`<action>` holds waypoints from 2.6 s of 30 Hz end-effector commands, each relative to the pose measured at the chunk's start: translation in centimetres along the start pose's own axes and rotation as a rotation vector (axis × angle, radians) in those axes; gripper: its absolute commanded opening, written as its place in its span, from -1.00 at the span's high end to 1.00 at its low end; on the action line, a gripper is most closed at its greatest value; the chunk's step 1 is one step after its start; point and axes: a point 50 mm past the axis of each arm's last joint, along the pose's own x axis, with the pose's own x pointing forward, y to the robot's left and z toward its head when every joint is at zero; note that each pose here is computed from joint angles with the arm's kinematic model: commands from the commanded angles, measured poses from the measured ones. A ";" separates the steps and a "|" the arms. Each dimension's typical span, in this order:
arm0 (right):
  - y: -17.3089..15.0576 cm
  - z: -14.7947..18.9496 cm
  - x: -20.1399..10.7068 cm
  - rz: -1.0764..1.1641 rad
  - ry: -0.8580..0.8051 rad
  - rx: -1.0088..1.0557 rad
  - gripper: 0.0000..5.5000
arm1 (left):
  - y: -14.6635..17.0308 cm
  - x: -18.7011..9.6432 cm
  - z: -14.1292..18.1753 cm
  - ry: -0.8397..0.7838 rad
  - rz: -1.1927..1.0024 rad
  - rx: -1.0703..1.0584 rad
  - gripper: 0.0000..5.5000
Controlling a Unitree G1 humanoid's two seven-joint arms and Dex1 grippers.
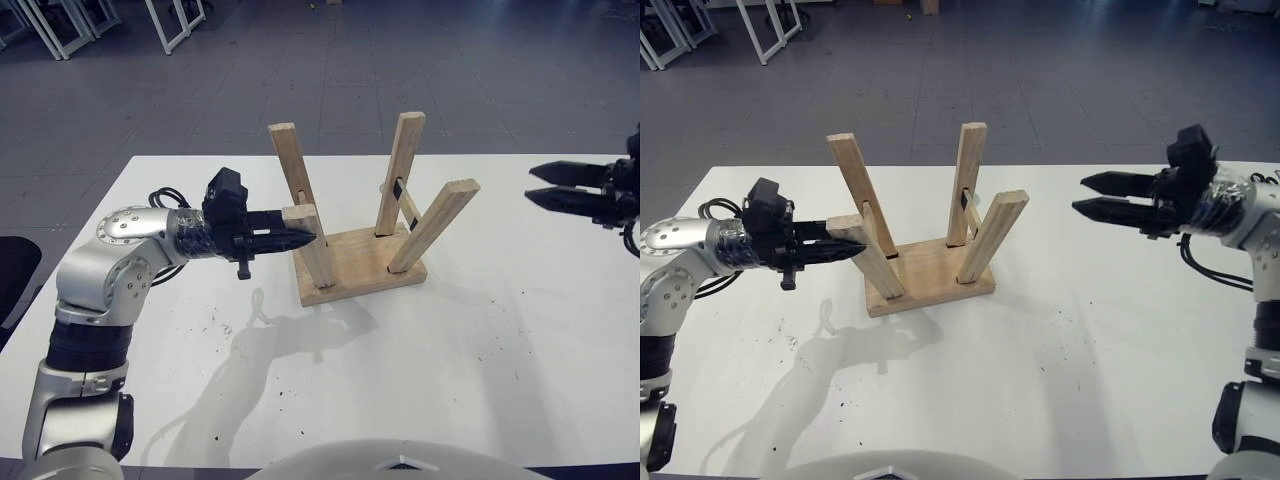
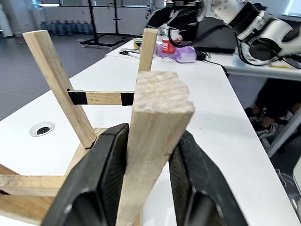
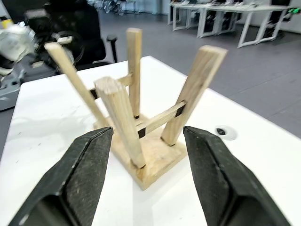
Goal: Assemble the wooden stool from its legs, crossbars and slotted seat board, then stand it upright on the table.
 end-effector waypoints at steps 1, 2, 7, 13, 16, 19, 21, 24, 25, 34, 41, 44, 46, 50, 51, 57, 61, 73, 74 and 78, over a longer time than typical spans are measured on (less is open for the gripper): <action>0.3 -0.6 2.8 0.086 0.030 -0.019 0.00 | 0.6 -0.7 -0.4 0.045 -0.063 -0.002 0.57; 0.4 -0.8 3.7 0.115 0.036 -0.015 0.00 | 0.7 -0.9 -0.5 0.046 -0.070 0.000 0.57; 2.4 -1.4 7.2 0.306 0.079 -0.006 0.00 | 1.4 -1.2 -1.0 0.051 -0.101 -0.005 0.57; 2.4 -0.5 9.0 0.303 0.020 -0.028 0.00 | 1.4 -1.2 -1.7 0.052 -0.100 -0.018 0.57; 2.4 -0.8 9.4 0.314 0.037 -0.030 0.14 | 1.4 -1.3 -1.9 0.053 -0.093 -0.025 0.58; 2.3 -1.3 9.6 0.317 0.069 -0.023 0.35 | 1.4 -1.6 -2.0 0.054 -0.084 -0.031 0.58; 2.1 -1.3 9.6 0.310 0.077 -0.013 0.49 | 1.4 -1.8 -2.2 0.055 -0.079 -0.039 0.58; 2.6 -1.2 9.1 0.345 0.064 0.026 0.50 | 0.8 -1.8 -1.9 0.024 -0.105 -0.067 0.58; 3.1 -1.1 8.7 0.379 0.050 0.046 0.50 | 0.3 -1.9 -1.4 0.011 -0.126 -0.074 0.58; -1.8 2.2 10.3 0.309 -0.239 0.468 0.44 | 5.3 1.1 2.3 -0.273 -0.184 -0.407 0.48; -6.6 -5.2 13.4 -0.321 -0.141 0.787 0.07 | 10.7 3.5 -4.0 -0.505 0.335 -0.927 0.30; -7.6 -5.0 12.3 -0.448 -0.233 0.818 0.07 | 11.3 2.0 -5.0 -0.551 0.499 -0.962 0.30; -7.7 -5.8 11.9 -0.502 -0.208 0.829 0.07 | 11.3 1.2 -6.0 -0.540 0.558 -0.988 0.30; -7.4 -7.1 11.1 -0.491 -0.169 0.853 0.07 | 10.7 0.2 -6.2 -0.546 0.500 -0.993 0.30; -7.3 -7.3 10.7 -0.483 -0.164 0.859 0.07 | 10.4 -0.2 -5.9 -0.521 0.443 -0.952 0.30; -6.6 -7.5 8.3 -0.355 -0.192 0.922 -0.22 | 6.4 0.6 -7.1 -0.130 0.100 -0.415 0.17; -6.0 -6.8 8.0 -0.222 -0.213 0.967 -0.46 | 5.0 0.6 -7.4 0.013 0.014 -0.198 -0.04; -4.6 -6.9 5.1 -0.098 -0.036 0.901 -0.63 | 6.1 5.1 -8.4 0.058 0.018 -0.030 -0.61; -4.6 -7.1 4.8 -0.101 -0.013 0.871 -0.63 | 6.0 5.0 -8.7 0.081 0.002 -0.033 -0.54; -5.1 -8.0 3.6 -0.205 0.116 0.647 -0.63 | 5.8 4.1 -9.5 0.162 -0.054 -0.062 -0.30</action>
